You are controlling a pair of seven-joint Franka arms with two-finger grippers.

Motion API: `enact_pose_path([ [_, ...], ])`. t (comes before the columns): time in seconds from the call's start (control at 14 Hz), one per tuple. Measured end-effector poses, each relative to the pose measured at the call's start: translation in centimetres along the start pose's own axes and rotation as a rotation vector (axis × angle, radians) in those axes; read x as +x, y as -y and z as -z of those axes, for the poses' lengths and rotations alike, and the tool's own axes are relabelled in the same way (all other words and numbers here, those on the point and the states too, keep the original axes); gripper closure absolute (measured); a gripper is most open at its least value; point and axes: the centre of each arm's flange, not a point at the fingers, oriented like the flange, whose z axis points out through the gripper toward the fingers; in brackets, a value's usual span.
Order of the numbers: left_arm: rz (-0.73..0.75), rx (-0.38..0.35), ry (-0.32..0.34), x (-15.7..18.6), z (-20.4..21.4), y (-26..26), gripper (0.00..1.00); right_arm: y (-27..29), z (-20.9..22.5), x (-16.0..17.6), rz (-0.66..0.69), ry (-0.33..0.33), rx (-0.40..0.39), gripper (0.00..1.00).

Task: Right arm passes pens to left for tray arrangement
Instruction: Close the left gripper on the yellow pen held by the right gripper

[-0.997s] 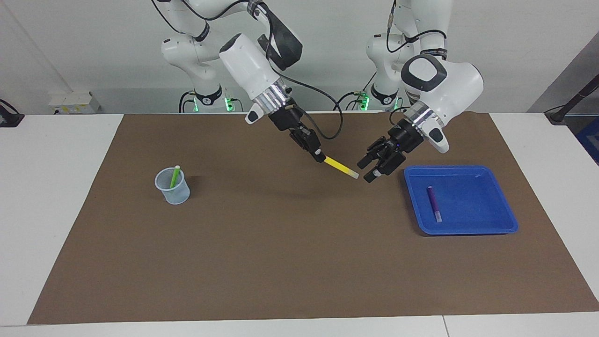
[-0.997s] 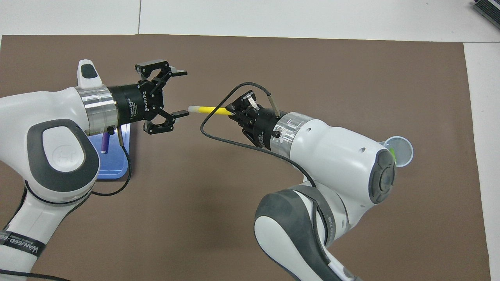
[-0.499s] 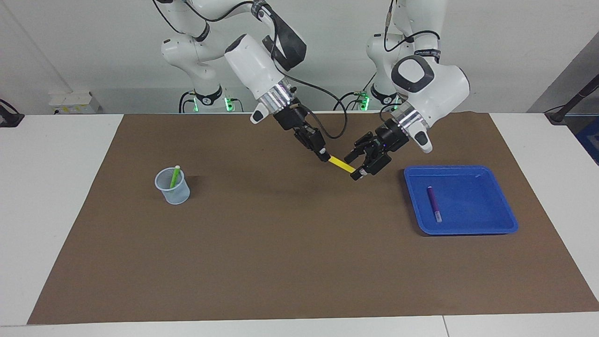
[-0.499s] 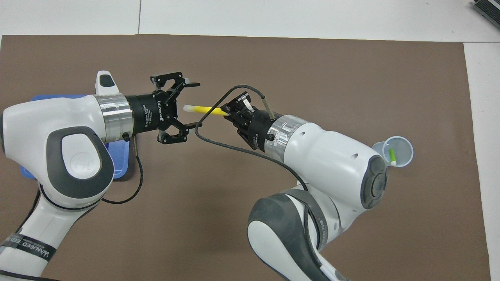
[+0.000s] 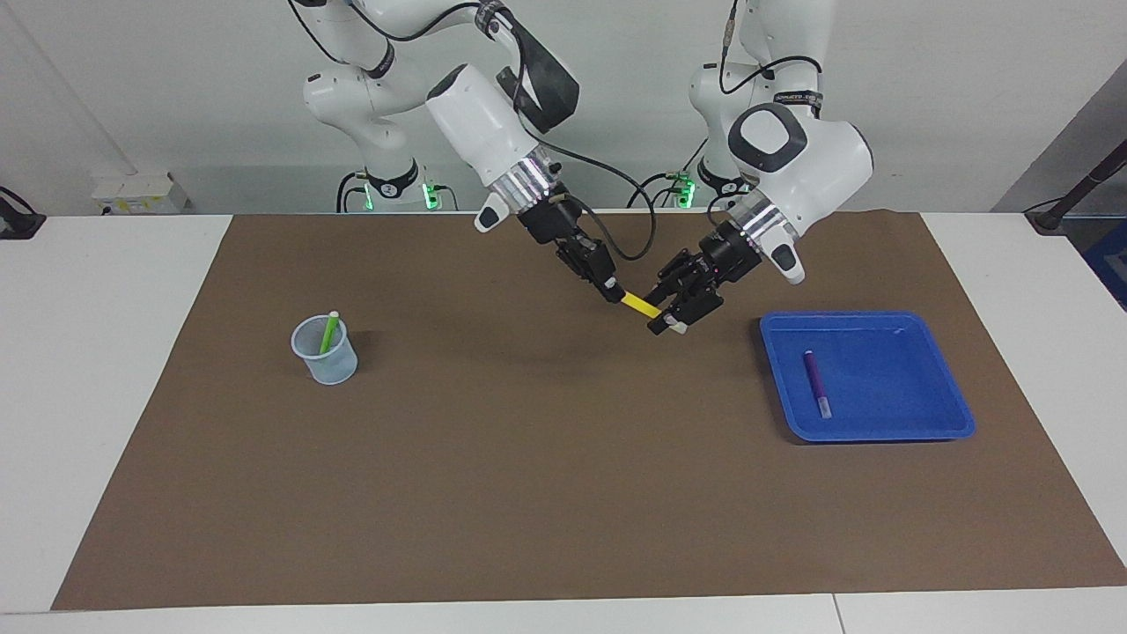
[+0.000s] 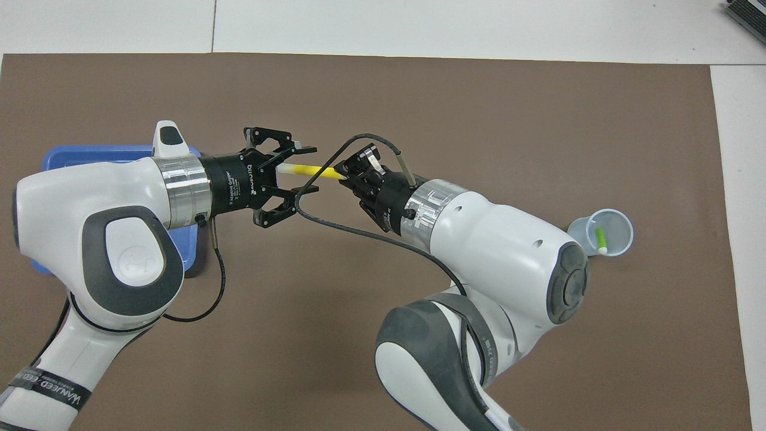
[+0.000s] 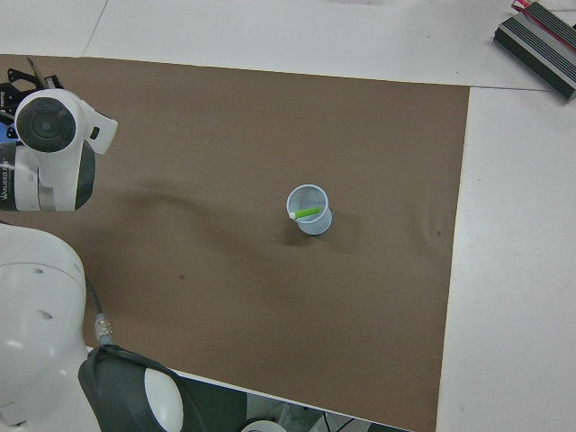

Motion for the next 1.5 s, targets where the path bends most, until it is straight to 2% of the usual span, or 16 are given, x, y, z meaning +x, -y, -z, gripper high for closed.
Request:
enact_pose_path([
  [0.14, 0.0, 0.0, 0.0, 0.0, 0.0, 0.0, 0.74, 0.0, 0.0, 0.0, 0.0, -0.001, 0.001, 0.81],
  [0.21, 0.0, 0.001, 0.001, 0.0, 0.0, 0.0, 0.79, 0.0, 0.0, 0.1, -0.001, -0.002, 0.002, 0.81],
  [0.36, 0.002, 0.001, 0.002, 0.0, 0.0, 0.0, 0.82, 0.0, 0.0, 0.1, -0.001, -0.002, 0.003, 0.81],
  [1.0, -0.02, 0.028, 0.01, 0.1, 0.7, -0.6, 0.82, 0.2, 0.1, -0.3, -0.01, 0.007, 0.008, 0.81],
  [1.14, -0.041, 0.044, 0.012, -0.1, 1.3, -1.0, 0.82, 0.4, 0.2, -0.3, -0.011, 0.007, 0.013, 0.78],
  [1.28, -0.06, 0.056, 0.012, -0.3, 2.0, -1.3, 0.82, 0.4, 0.3, 0.3, -0.017, 0.001, 0.011, 0.61],
  [1.35, -0.063, 0.058, 0.012, -0.2, 2.4, -1.4, 0.82, 0.3, 0.3, 0.6, -0.02, 0.002, 0.003, 0.49],
  [1.5, -0.079, 0.079, 0.008, 0.1, 3.0, -1.5, 0.82, 0.1, 0.6, 1.4, -0.019, 0.021, -0.06, 0.29],
])
